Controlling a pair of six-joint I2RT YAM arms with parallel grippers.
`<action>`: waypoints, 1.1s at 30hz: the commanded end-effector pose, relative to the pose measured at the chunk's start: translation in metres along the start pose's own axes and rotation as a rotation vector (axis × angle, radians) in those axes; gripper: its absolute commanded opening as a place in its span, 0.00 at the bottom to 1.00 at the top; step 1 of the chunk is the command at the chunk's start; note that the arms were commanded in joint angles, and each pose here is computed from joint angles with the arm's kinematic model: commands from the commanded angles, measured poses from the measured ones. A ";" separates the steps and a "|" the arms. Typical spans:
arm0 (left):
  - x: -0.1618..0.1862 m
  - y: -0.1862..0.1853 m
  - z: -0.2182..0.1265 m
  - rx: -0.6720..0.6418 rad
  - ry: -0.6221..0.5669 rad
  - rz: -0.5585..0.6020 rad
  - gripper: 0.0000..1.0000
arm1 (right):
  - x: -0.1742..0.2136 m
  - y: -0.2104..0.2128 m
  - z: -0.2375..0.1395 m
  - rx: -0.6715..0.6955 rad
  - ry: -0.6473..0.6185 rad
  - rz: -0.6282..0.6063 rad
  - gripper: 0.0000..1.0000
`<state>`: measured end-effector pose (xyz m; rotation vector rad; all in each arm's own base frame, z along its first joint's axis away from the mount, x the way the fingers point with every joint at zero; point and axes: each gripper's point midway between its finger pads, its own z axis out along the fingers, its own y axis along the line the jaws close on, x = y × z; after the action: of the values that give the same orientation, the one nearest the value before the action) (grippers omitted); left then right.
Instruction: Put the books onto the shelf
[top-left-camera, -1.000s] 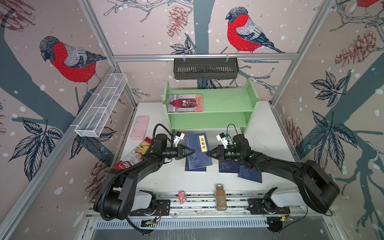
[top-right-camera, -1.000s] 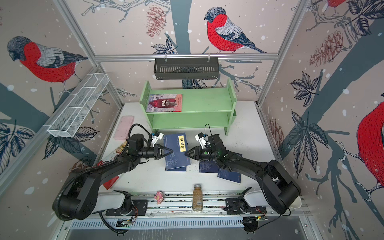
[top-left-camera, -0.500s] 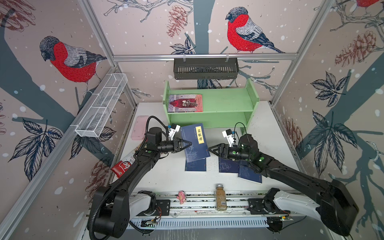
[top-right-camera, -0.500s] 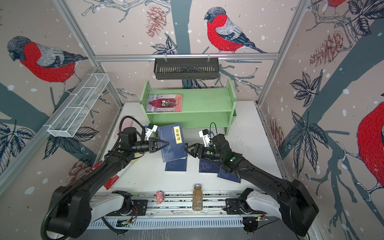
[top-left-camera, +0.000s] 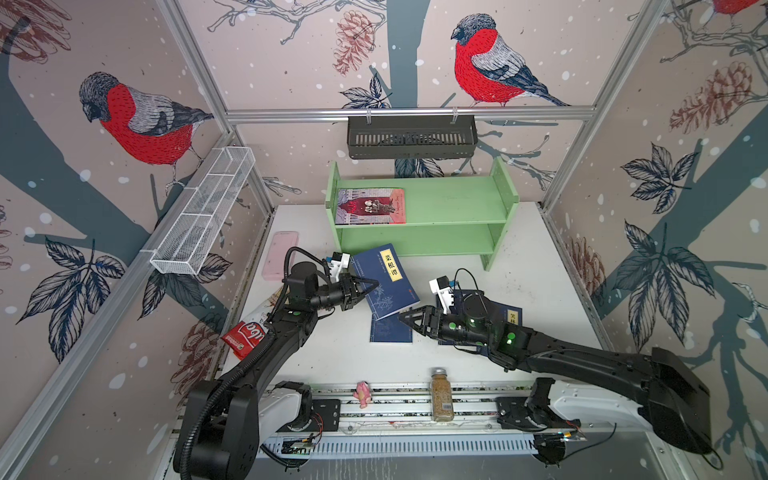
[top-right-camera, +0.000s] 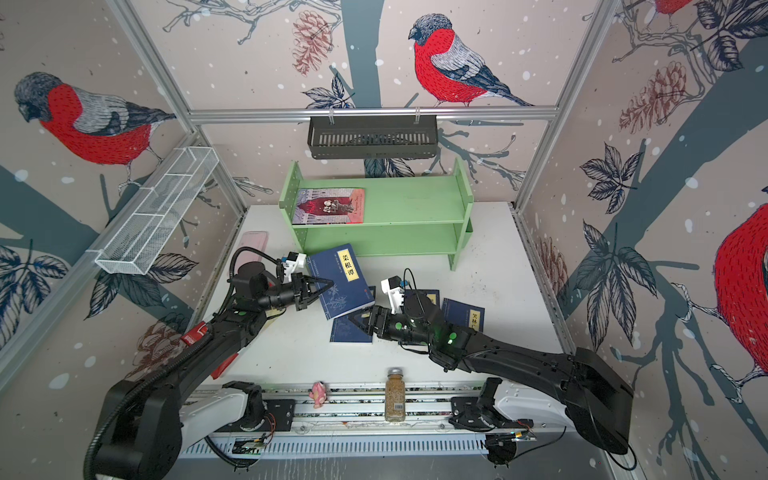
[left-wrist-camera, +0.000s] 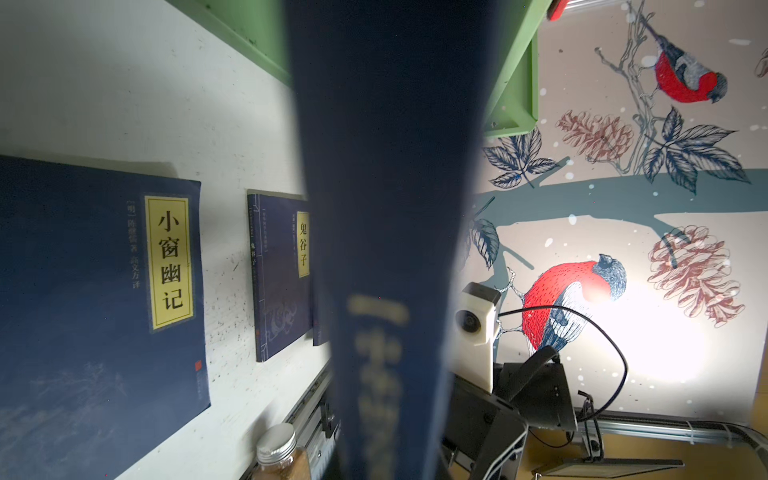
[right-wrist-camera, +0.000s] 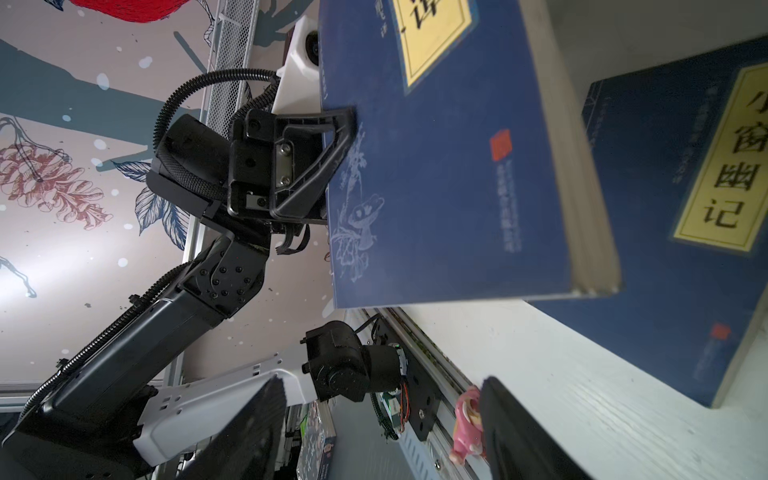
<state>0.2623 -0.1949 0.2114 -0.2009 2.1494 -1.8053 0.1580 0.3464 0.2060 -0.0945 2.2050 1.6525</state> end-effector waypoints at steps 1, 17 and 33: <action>-0.007 -0.020 -0.003 0.069 -0.037 0.032 0.00 | -0.016 0.017 0.008 -0.076 -0.084 0.012 0.75; -0.002 -0.014 -0.009 0.072 -0.075 0.020 0.00 | -0.036 0.012 0.043 -0.068 -0.163 0.015 0.36; 0.006 -0.001 -0.019 0.050 -0.116 0.052 0.41 | -0.035 0.007 0.039 -0.126 -0.093 -0.024 0.06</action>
<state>0.2533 -0.1798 0.2046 -0.3260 2.0475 -1.7776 0.2012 0.3802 0.2020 -0.0172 2.0768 1.6974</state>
